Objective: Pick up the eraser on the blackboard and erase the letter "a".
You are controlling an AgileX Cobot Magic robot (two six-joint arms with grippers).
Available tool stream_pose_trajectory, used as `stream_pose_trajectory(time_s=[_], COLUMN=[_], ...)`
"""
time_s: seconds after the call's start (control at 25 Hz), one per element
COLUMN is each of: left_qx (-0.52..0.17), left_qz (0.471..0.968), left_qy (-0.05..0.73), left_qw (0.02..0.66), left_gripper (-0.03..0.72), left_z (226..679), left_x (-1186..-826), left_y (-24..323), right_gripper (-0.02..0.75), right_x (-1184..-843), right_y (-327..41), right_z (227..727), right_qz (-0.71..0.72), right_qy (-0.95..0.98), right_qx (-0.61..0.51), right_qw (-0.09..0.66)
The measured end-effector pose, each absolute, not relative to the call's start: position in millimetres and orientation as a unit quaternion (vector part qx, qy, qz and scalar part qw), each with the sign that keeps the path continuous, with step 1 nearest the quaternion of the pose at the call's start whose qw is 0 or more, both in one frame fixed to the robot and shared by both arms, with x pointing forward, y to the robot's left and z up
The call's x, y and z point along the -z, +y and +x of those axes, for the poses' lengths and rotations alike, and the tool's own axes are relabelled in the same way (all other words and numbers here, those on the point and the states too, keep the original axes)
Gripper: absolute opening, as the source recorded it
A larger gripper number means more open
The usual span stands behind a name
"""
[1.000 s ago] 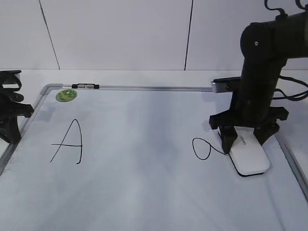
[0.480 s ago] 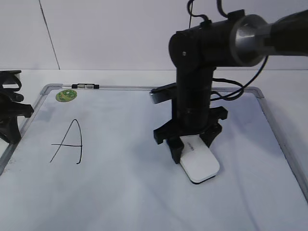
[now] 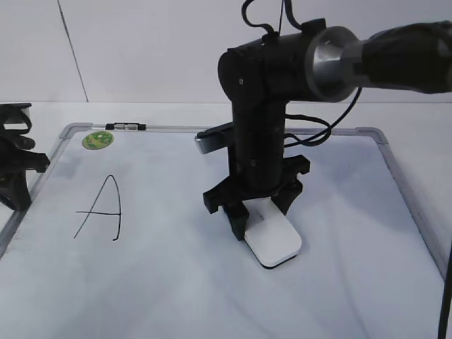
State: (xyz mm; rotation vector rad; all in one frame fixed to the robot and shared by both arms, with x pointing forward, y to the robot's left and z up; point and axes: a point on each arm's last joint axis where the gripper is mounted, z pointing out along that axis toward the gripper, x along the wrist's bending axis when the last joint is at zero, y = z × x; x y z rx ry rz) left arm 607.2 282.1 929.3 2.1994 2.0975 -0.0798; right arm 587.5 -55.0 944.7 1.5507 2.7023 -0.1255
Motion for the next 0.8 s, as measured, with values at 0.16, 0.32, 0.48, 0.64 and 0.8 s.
stream_pose_trajectory(time_s=[0.16, 0.32, 0.48, 0.64, 0.8], left_qx=[0.026, 0.026, 0.026, 0.027, 0.027], left_qz=[0.723, 0.723, 0.723, 0.723, 0.723], left_qy=[0.689, 0.689, 0.689, 0.689, 0.689], left_qw=[0.051, 0.051, 0.050, 0.050, 0.050], left_gripper=[0.019, 0.019, 0.020, 0.020, 0.020], left_z=[607.2, 607.2, 607.1, 607.0, 606.9], left_x=[-929.3, -929.3, -929.3, -929.3, -929.3], left_y=[282.1, 282.1, 282.1, 282.1, 282.1], right_gripper=[0.541, 0.541, 0.541, 0.541, 0.541], right_x=[-945.6, -946.0, -947.3, -947.4, -947.2], right_y=[-75.6, -118.1, -167.3, -209.6, -217.1], right_z=[603.3, 627.5, 648.1, 659.7, 661.1], right_qz=[0.522, 0.568, 0.610, 0.648, 0.659], right_qy=[0.852, 0.822, 0.790, 0.759, 0.751], right_qx=[0.036, 0.035, 0.043, 0.046, 0.040], right_qw=[0.021, 0.026, 0.041, 0.043, 0.033])
